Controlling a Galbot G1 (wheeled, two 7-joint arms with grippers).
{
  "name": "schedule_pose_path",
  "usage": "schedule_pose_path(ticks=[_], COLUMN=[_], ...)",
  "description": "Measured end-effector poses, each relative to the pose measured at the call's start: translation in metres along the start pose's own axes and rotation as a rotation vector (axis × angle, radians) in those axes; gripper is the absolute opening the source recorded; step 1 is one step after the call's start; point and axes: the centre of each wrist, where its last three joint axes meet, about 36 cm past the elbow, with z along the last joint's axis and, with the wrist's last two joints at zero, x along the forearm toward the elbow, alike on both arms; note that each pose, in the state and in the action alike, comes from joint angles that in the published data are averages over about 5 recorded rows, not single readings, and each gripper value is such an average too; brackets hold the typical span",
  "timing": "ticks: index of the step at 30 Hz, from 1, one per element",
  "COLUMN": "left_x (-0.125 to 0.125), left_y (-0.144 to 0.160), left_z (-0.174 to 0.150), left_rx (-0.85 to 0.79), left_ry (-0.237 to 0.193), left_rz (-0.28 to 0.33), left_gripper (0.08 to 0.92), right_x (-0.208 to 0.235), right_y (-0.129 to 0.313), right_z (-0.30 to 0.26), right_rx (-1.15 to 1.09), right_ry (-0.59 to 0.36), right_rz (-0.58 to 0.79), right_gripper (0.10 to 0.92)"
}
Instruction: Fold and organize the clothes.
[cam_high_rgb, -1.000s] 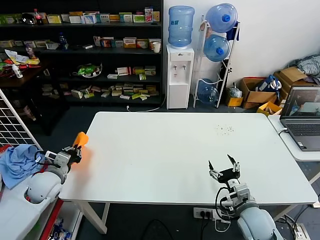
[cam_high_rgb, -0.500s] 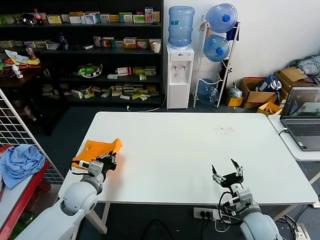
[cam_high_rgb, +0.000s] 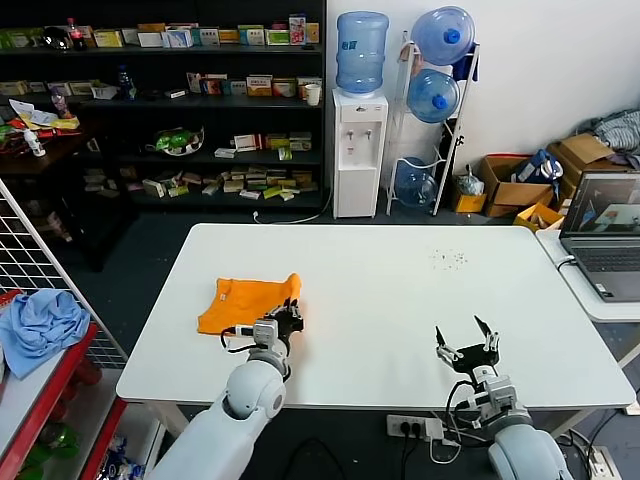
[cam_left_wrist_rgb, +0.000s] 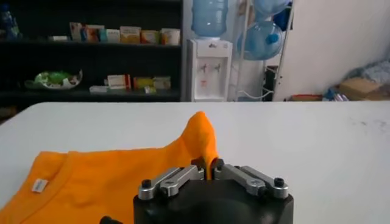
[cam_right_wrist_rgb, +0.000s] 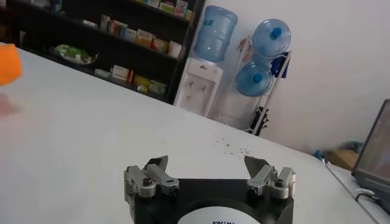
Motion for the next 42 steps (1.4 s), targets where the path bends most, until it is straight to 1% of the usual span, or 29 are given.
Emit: schedule_pose_path(ticks=[3,5,8,11,13,15,18,21,23,25,27,29,34,38,42], left_x=[-0.009,-0.012,-0.014,-0.013,-0.011,-0.008,-0.003,0.002,0.007,0.013,0.020,0.029,0.053,0.071,0.087], left_y=[-0.027,-0.043,-0.063,-0.080,-0.088,-0.091,-0.088,-0.073,-0.058,-0.039,-0.018,0.004,0.053,0.084,0.108], left_z=[0.002,0.003,0.004,0.004,0.005,0.006,0.011,0.018,0.025,0.033,0.042,0.051,0.067,0.074,0.078], left_rx=[0.068,0.114,0.177,0.229,0.251,0.261,0.244,0.196,0.156,0.110,0.060,0.011,-0.096,-0.161,-0.207], left_ry=[-0.011,-0.017,-0.031,-0.056,-0.081,-0.114,-0.189,-0.272,-0.316,-0.347,-0.366,-0.378,-0.385,-0.373,-0.349], left_rz=[0.010,0.021,0.041,0.072,0.092,0.111,0.131,0.138,0.135,0.129,0.120,0.109,0.078,0.058,0.044], left_gripper=[0.140,0.169,0.251,0.337,0.398,0.450,0.537,0.623,0.684,0.743,0.784,0.813,0.822,0.823,0.823], right_x=[-0.002,-0.003,-0.005,-0.007,-0.008,-0.009,-0.010,-0.011,-0.012,-0.013,-0.013,-0.013,-0.014,-0.013,-0.013], right_y=[0.000,0.000,0.000,-0.001,-0.002,-0.004,-0.007,-0.010,-0.013,-0.015,-0.017,-0.019,-0.021,-0.024,-0.028], right_z=[0.001,0.002,0.001,0.000,-0.002,-0.003,-0.004,-0.004,-0.005,-0.006,-0.006,-0.006,-0.004,-0.004,-0.005], right_rx=[-0.002,-0.004,-0.005,-0.009,-0.015,-0.024,-0.043,-0.062,-0.073,-0.081,-0.088,-0.094,-0.112,-0.129,-0.151], right_ry=[0.003,0.006,0.007,0.005,0.002,-0.003,-0.011,-0.023,-0.040,-0.061,-0.078,-0.091,-0.114,-0.130,-0.135], right_rz=[0.007,0.010,0.014,0.015,0.017,0.017,0.014,0.008,0.007,0.006,0.003,-0.001,-0.010,-0.015,-0.024], right_gripper=[0.823,0.823,0.823,0.823,0.823,0.823,0.823,0.823,0.823,0.823,0.823,0.823,0.823,0.823,0.823])
